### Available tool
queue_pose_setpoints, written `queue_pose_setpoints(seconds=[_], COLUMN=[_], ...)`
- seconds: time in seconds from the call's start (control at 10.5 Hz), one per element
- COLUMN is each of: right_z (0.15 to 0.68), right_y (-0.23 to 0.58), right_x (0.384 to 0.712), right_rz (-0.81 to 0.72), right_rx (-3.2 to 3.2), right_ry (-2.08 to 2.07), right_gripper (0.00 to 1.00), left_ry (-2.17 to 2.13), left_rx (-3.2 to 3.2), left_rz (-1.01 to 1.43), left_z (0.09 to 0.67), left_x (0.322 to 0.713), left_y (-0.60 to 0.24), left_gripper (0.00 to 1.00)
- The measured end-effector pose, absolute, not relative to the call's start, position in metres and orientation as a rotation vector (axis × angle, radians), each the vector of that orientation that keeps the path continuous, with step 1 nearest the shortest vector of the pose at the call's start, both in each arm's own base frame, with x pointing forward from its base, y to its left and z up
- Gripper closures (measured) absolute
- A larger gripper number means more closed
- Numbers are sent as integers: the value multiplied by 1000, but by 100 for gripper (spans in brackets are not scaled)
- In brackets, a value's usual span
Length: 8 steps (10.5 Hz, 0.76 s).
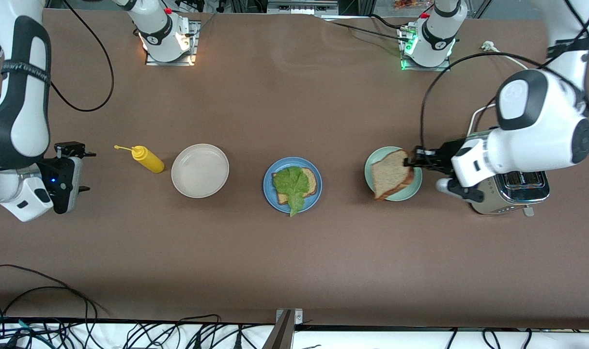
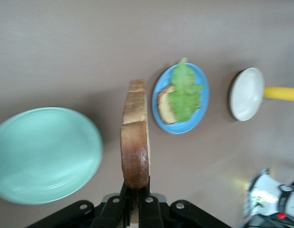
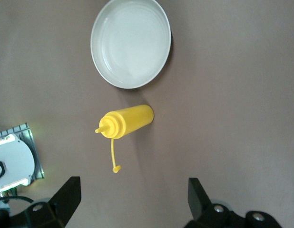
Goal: Make sandwich in blue plate with both arms
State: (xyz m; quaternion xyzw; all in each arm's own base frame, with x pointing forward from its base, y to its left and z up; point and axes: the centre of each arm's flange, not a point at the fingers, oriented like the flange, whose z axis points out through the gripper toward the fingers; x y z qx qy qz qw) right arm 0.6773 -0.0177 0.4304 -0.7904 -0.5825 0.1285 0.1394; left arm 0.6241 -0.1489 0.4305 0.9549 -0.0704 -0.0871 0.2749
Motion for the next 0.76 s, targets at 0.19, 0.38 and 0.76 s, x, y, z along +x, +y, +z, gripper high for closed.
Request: queue_pose_setpoints(seconds=[0.19, 0.38, 0.76], right_z=[450, 467, 487], right_y=[3, 17, 13], right_x=[652, 625, 583], right_rz=[447, 489, 457], right_rx=[-2518, -2743, -3094], right_ry=[-1511, -1222, -462], right_gripper=[0, 0, 0], left_ry=[-122, -84, 13], left_rx=[2436, 2361, 2251], left_rz=[-256, -266, -246], left_z=[407, 384, 349], left_x=[624, 619, 609], left_y=[-187, -222, -292], left_gripper=[92, 92, 92])
